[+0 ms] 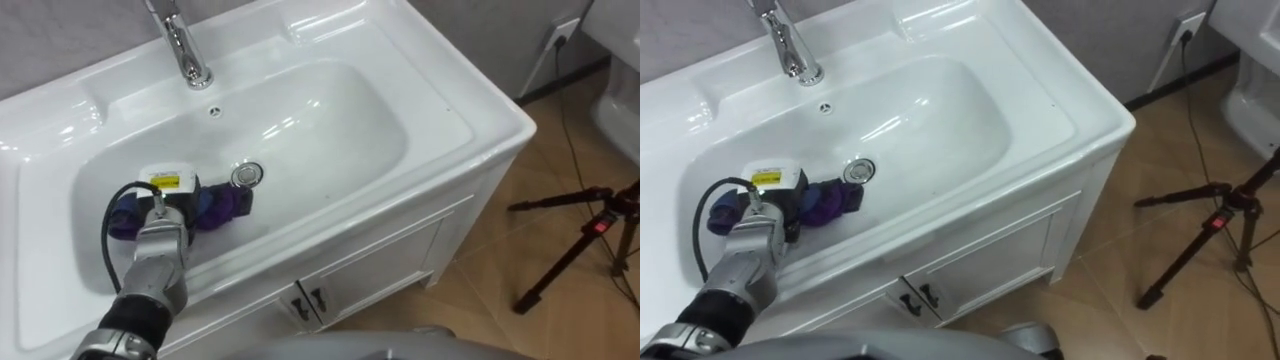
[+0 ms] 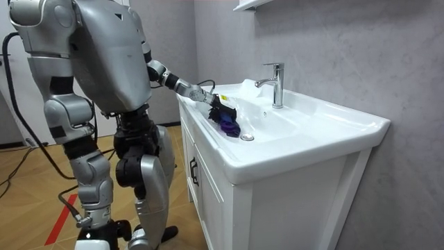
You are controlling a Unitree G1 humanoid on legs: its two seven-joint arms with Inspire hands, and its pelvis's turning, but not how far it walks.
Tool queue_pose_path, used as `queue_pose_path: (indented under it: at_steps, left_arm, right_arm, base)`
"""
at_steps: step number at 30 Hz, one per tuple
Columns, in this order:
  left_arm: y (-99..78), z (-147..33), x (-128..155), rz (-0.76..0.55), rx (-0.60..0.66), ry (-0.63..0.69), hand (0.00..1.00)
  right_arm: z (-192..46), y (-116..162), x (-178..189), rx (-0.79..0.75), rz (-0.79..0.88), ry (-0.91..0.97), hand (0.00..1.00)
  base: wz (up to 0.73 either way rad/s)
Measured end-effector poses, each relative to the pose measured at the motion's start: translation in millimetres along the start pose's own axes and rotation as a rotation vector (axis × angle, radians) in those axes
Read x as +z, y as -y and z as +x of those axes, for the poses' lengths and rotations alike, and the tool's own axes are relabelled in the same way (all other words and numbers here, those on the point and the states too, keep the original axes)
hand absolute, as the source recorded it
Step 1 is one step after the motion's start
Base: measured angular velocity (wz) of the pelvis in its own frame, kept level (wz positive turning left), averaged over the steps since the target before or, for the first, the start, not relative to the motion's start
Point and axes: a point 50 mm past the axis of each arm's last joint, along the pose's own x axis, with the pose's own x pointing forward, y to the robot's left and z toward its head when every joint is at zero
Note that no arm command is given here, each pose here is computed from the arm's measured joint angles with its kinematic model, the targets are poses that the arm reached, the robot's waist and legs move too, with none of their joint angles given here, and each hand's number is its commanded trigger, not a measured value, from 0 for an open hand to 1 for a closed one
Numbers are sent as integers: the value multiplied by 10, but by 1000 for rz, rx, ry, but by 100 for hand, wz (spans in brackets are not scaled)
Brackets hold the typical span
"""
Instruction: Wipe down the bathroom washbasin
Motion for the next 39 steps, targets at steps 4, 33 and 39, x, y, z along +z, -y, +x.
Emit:
queue_pose_path:
  at_steps: [4,33,39]
  left_arm:
    - [8,-1,-27,-5,-2,-15,100]
    - [-171,80,-127,-560,23,3,100]
    - [-343,63,-68,-588,61,68,100]
  right_arm:
    - [0,38,66,-24,33,23,0]
    - [-19,2,149,-4,208,95,0]
    - [-35,-67,190,37,256,118,0]
  base:
    - [0]
    - [4]
    - [24]
